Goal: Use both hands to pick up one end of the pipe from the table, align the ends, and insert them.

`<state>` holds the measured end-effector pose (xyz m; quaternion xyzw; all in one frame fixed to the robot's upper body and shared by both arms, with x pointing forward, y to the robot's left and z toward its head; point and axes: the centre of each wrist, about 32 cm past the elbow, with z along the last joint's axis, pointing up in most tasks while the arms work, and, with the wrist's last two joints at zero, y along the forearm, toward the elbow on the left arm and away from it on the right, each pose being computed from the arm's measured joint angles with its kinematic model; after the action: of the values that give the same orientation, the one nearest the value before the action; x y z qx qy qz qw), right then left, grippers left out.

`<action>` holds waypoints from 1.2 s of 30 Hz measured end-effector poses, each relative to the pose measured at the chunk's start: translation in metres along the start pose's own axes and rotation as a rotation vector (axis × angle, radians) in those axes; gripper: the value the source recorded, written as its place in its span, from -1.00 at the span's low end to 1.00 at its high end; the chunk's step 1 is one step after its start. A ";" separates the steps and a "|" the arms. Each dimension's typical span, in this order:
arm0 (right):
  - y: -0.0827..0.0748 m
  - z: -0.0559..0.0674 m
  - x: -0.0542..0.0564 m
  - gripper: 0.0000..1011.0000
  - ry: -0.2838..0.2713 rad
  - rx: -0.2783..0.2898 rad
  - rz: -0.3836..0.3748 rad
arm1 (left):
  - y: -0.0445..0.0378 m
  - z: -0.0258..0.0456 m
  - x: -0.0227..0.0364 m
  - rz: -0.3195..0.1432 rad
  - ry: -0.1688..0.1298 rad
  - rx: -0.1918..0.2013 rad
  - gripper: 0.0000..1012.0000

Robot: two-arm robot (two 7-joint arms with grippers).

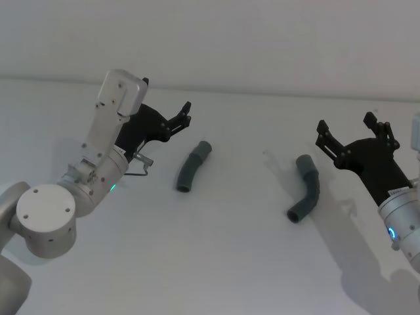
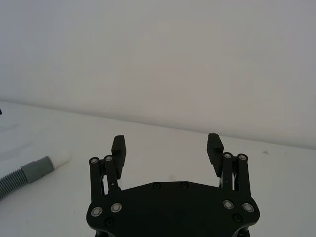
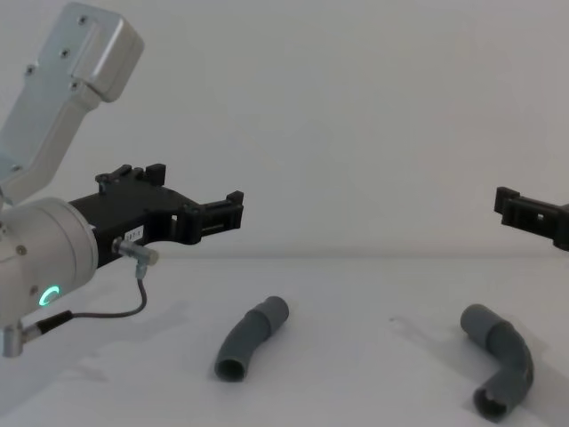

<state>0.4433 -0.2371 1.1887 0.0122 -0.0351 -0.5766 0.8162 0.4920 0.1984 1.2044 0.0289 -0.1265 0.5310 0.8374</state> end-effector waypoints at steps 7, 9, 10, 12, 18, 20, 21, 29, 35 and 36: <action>0.000 0.000 0.000 0.97 0.000 0.000 0.000 | 0.0000 0.0000 0.0000 0.000 0.000 0.000 0.98; 0.000 0.000 0.000 0.97 0.000 0.000 0.000 | 0.0000 0.0000 0.0000 0.000 0.000 0.000 0.98; 0.000 0.000 0.000 0.97 0.000 0.000 0.000 | 0.0000 0.0000 0.0000 0.000 0.000 0.000 0.98; 0.000 0.000 0.000 0.97 0.000 0.000 0.000 | 0.0000 0.0000 0.0000 0.000 0.000 0.000 0.98; 0.000 0.000 0.000 0.97 0.000 0.000 0.000 | 0.0000 0.0000 0.0000 0.000 0.000 0.000 0.98; 0.000 0.000 0.000 0.97 0.000 0.000 0.000 | 0.0000 0.0000 0.0000 0.000 0.000 0.000 0.98; 0.000 0.000 0.000 0.97 0.000 0.000 0.000 | 0.0000 0.0000 0.0000 0.000 0.000 0.000 0.98; 0.000 0.000 0.000 0.97 0.000 0.000 0.000 | 0.0000 0.0000 0.0000 0.000 0.000 0.000 0.98; 0.000 0.000 0.000 0.97 0.000 0.000 0.000 | 0.0000 0.0000 0.0000 0.000 0.000 0.000 0.98; 0.000 0.000 0.000 0.97 0.000 0.000 0.000 | 0.0000 0.0000 0.0000 0.000 0.000 0.000 0.98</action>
<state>0.4433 -0.2371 1.1887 0.0122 -0.0351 -0.5766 0.8162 0.4920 0.1984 1.2044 0.0289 -0.1265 0.5311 0.8373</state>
